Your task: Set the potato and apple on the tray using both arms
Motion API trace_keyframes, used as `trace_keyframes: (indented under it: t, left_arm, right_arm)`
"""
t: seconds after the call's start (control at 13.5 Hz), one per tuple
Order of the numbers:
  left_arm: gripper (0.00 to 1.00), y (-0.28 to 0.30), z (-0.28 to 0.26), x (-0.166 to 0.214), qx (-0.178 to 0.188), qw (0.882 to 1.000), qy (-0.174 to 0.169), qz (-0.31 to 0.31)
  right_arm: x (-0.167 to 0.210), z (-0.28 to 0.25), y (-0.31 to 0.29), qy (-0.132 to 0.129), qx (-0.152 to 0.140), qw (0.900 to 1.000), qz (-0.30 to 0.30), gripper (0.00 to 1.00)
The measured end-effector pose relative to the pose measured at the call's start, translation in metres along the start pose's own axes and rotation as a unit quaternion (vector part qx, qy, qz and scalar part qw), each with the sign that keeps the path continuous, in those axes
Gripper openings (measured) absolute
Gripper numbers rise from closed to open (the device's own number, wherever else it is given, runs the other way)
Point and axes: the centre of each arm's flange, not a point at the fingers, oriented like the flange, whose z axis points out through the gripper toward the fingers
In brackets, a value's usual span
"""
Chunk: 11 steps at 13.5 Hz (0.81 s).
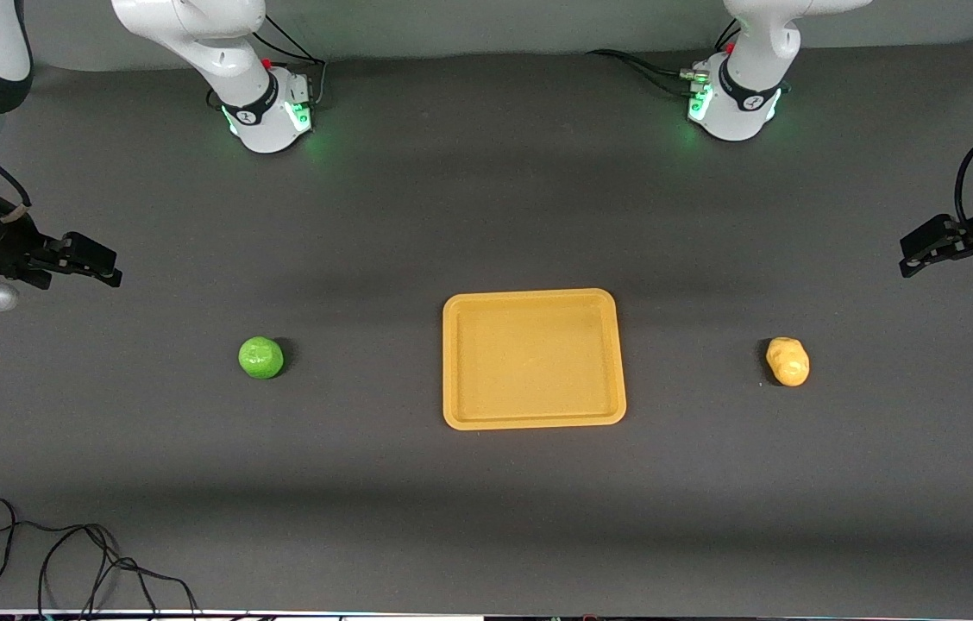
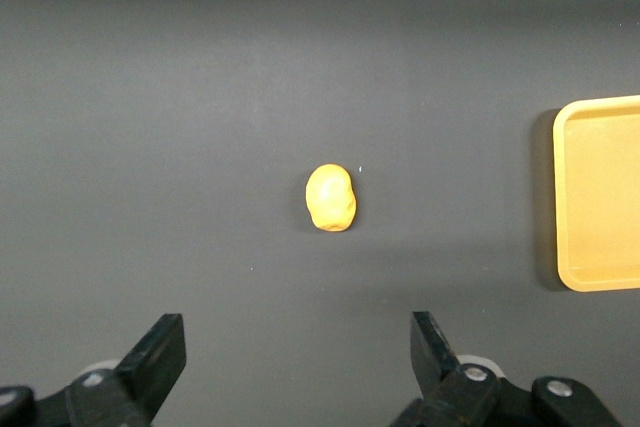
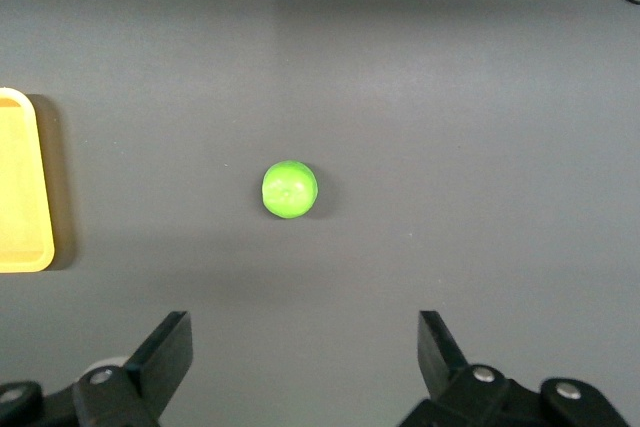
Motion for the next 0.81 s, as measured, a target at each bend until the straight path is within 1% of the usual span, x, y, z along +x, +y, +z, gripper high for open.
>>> trace_keyframes:
  t: [0.81]
  left_arm:
    - [1.0, -0.0006, 0.0019, -0.0007, 0.0, 1.0, -0.003, -0.001]
  right_arm:
    - [-0.0009, -0.0032, 0.0, 0.003, 0.0, 1.0, 0.0, 1.0]
